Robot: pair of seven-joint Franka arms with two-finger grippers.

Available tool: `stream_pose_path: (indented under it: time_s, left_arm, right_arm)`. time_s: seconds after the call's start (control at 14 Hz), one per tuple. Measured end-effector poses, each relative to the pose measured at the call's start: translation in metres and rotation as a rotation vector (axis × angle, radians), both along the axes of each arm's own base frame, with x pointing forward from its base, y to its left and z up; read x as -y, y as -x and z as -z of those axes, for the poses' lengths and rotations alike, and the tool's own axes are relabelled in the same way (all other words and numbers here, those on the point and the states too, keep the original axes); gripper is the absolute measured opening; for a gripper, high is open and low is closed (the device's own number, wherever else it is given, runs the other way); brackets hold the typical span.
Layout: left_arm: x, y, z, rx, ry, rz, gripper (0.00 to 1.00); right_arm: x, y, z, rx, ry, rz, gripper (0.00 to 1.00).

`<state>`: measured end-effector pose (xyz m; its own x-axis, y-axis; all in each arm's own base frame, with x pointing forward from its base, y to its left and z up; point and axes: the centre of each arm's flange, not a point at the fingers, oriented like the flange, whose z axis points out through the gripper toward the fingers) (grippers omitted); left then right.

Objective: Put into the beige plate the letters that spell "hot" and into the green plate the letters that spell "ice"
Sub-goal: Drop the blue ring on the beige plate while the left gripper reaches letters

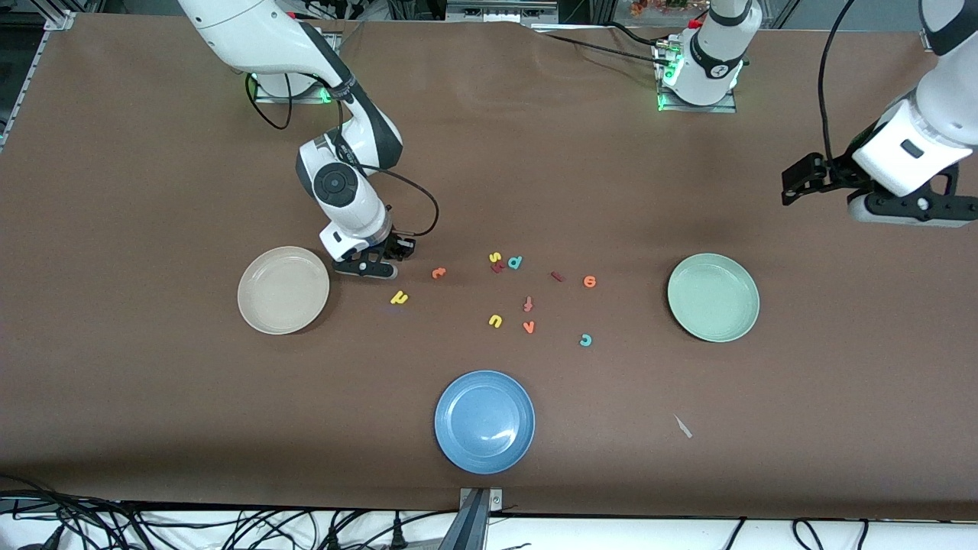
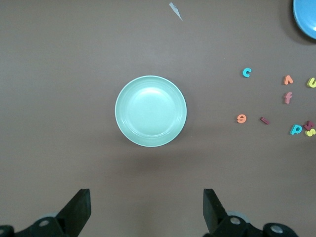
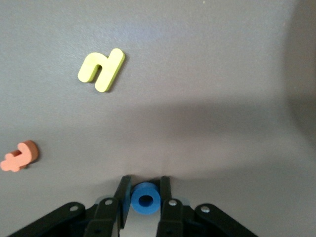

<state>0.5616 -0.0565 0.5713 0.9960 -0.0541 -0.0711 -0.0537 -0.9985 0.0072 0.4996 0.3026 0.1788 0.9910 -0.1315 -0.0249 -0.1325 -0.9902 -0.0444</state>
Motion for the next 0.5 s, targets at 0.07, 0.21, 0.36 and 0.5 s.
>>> stream_pose_path:
  time_s: [0.07,0.21,0.36,0.5]
  left_arm:
    - [0.006,-0.004,0.010,-0.016,0.000,0.011,1.00]
    - [0.026,-0.016,0.037,-0.038,0.002,0.043,1.00]
    - [0.057,-0.034,0.074,-0.021,0.011,0.091,1.00]
    - [0.096,-0.050,0.118,-0.007,0.021,0.142,1.00]
  right_arm:
    - [0.000,0.000,0.002,-0.003,0.001,0.000,0.27]
    - [-0.001,-0.003,-0.001,-0.023,0.013,-0.001,0.27]
    - [-0.005,-0.014,-0.014,-0.066,0.039,-0.010,0.27]
    - [0.002,-0.037,-0.039,-0.104,0.070,-0.042,0.27]
